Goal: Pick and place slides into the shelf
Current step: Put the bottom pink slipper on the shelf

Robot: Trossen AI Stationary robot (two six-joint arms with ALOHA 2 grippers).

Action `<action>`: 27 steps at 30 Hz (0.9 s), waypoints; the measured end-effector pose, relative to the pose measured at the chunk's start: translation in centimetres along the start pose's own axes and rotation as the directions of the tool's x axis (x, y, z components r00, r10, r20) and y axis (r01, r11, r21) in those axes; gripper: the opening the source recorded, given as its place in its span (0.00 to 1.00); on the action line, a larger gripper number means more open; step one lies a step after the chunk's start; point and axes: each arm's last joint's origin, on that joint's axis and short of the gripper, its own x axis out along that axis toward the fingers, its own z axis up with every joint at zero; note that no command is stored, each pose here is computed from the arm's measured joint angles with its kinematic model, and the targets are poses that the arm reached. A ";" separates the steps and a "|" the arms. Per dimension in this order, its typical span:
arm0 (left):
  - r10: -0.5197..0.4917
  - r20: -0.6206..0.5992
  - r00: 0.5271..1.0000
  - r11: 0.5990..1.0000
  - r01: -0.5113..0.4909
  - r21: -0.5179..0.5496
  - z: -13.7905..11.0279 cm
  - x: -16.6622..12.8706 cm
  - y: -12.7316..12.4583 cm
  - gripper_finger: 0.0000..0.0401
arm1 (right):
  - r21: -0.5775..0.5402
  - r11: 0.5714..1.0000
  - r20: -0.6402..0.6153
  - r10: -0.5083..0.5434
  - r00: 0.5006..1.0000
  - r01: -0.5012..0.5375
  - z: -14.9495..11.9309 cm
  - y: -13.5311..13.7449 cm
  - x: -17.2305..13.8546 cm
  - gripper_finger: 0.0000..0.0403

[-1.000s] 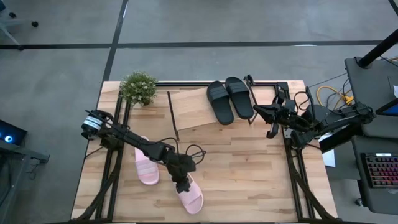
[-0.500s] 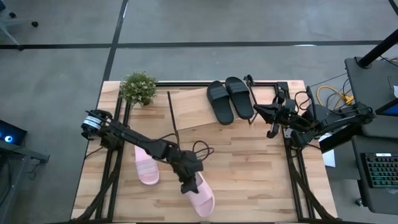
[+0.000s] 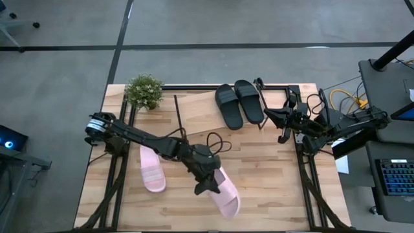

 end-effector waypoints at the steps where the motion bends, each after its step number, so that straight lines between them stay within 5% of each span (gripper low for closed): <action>1: 0.004 0.000 1.000 1.000 -0.004 0.016 0.4 -0.2 -0.2 0.00 | 0.004 1.000 0.000 0.000 1.000 0.000 0.0 0.0 0.0 0.02; 15: 0.195 -0.079 0.978 0.967 -0.178 0.182 3.6 -5.9 -3.5 0.00 | 0.022 1.000 -0.001 0.001 1.000 -0.001 0.0 0.0 0.0 0.02; 27: 0.326 -0.011 0.945 0.922 -0.315 0.225 7.3 -13.6 -2.8 0.00 | 0.021 1.000 -0.003 0.007 1.000 -0.007 0.0 0.0 0.0 0.02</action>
